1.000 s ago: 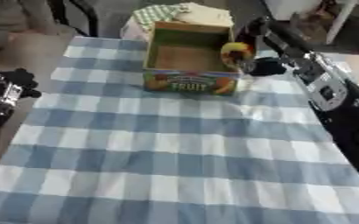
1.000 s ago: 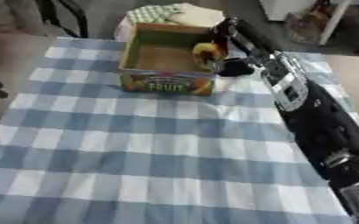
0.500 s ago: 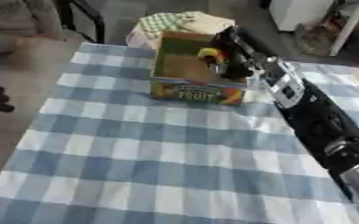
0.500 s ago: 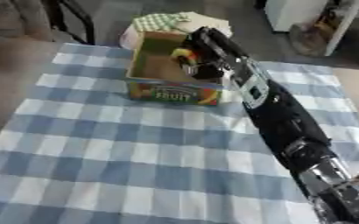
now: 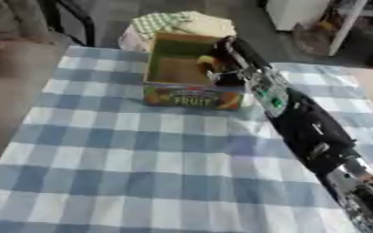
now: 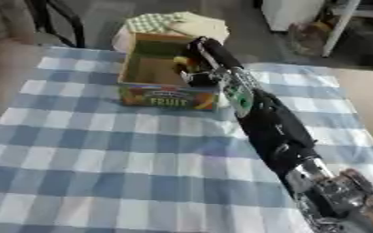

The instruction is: Pick up objects on the table and place them in the box.

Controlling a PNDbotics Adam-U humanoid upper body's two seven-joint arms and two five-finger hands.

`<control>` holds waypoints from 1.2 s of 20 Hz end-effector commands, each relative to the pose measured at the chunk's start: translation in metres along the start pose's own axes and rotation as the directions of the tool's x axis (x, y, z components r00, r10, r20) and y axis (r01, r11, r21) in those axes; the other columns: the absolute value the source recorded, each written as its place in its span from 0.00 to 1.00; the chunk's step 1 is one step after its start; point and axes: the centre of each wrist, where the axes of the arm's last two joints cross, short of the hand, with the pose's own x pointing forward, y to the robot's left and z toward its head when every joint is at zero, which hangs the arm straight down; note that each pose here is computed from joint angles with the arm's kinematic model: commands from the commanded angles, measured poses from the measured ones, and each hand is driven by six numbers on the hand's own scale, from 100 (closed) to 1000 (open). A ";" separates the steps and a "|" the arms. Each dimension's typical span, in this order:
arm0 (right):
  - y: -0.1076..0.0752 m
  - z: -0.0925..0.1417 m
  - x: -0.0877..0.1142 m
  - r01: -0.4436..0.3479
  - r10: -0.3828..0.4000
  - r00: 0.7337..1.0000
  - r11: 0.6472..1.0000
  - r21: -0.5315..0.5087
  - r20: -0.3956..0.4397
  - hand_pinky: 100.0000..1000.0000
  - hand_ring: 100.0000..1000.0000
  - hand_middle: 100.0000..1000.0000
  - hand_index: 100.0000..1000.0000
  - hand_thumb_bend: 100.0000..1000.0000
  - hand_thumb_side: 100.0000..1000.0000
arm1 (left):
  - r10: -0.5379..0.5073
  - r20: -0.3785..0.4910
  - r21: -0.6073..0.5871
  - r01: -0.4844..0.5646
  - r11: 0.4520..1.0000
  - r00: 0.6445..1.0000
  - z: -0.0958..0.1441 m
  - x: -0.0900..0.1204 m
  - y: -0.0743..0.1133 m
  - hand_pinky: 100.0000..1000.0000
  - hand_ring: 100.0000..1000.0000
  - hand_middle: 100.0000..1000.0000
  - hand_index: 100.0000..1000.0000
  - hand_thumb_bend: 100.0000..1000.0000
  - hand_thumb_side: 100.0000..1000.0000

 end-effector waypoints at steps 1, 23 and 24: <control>-0.013 -0.006 -0.001 -0.048 0.048 0.999 0.998 -0.031 0.005 0.89 0.76 0.73 0.83 0.00 0.00 | -0.016 0.039 -0.006 0.016 1.000 0.999 -0.004 0.011 0.001 0.79 0.55 0.52 0.65 0.25 0.61; -0.079 -0.003 0.041 0.230 -0.233 0.917 0.972 0.048 0.323 0.83 0.70 0.71 0.86 0.00 0.08 | -0.041 -0.027 0.061 0.042 0.997 0.999 0.009 -0.002 0.013 0.79 0.54 0.52 0.65 0.25 0.62; -0.083 0.003 0.044 0.243 -0.252 0.903 0.967 0.071 0.348 0.82 0.69 0.70 0.86 0.00 0.08 | -0.041 -0.031 0.069 0.043 0.997 0.999 0.010 -0.002 0.014 0.79 0.54 0.52 0.65 0.25 0.62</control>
